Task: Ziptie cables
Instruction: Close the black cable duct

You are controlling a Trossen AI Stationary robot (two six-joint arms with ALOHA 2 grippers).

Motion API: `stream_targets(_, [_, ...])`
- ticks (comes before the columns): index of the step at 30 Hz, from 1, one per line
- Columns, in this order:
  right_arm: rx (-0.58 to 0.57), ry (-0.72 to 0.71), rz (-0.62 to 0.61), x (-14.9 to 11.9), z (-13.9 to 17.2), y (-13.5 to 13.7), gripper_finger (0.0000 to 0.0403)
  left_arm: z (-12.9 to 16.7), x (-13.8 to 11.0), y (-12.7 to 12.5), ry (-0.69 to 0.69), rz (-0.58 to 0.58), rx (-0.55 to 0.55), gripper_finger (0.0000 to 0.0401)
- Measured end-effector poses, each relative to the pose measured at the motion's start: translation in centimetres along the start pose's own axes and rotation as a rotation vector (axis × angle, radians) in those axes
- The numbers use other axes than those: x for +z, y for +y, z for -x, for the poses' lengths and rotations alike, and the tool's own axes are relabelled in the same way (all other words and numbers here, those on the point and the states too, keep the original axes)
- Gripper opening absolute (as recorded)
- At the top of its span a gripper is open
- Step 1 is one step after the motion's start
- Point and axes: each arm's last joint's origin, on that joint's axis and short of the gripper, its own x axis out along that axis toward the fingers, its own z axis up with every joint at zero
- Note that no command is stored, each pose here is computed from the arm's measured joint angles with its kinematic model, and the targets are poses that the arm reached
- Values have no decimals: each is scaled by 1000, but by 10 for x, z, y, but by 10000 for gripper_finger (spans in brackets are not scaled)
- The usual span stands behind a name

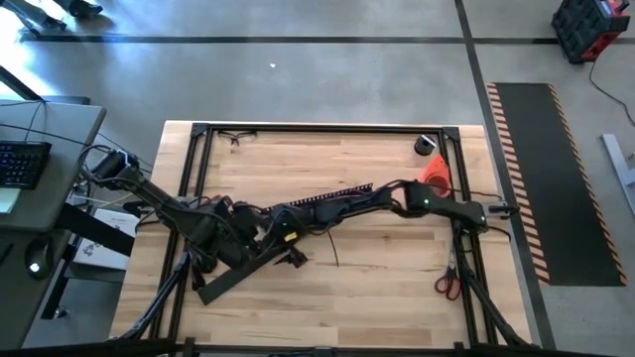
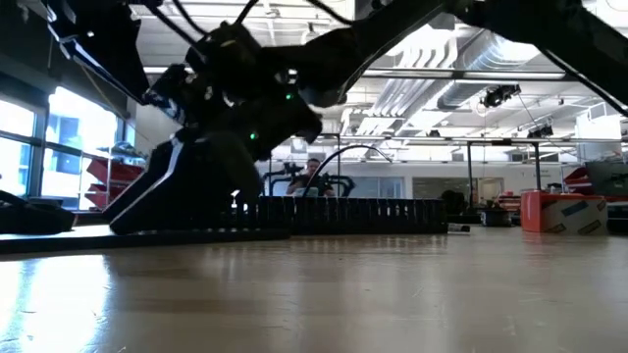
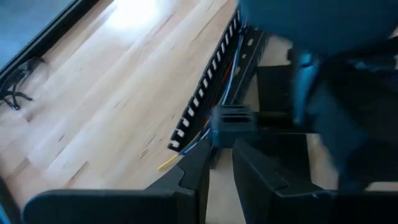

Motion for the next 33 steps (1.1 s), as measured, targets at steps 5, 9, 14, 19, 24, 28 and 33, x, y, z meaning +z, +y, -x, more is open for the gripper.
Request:
stream_targets(5, [-61, 55, -28, -8, -5, -7, 311, -6, -7, -5, -19, 27, -36, 50])
stream_targets(9, [-78, 95, -52, -17, -2, -11, 311, -9, -8, -8, -30, 49, -58, 50])
stream_targets(14, [-42, 166, -132, -29, 4, -14, 307, -8, -6, -11, -56, 31, -84, 50])
stream_targets(19, [-5, 243, -173, -36, 6, -10, 273, -8, -5, -13, -75, 11, -91, 50])
stream_targets(24, [18, 288, -197, -38, 7, -5, 219, -7, -4, -14, -96, 14, -97, 50])
stream_targets(28, [33, 325, -218, -35, 8, 2, 204, -7, -4, -15, -101, 18, -102, 50])
stream_targets(33, [52, 409, -301, -29, 17, 12, 204, -7, -4, -15, -117, 22, -96, 50])
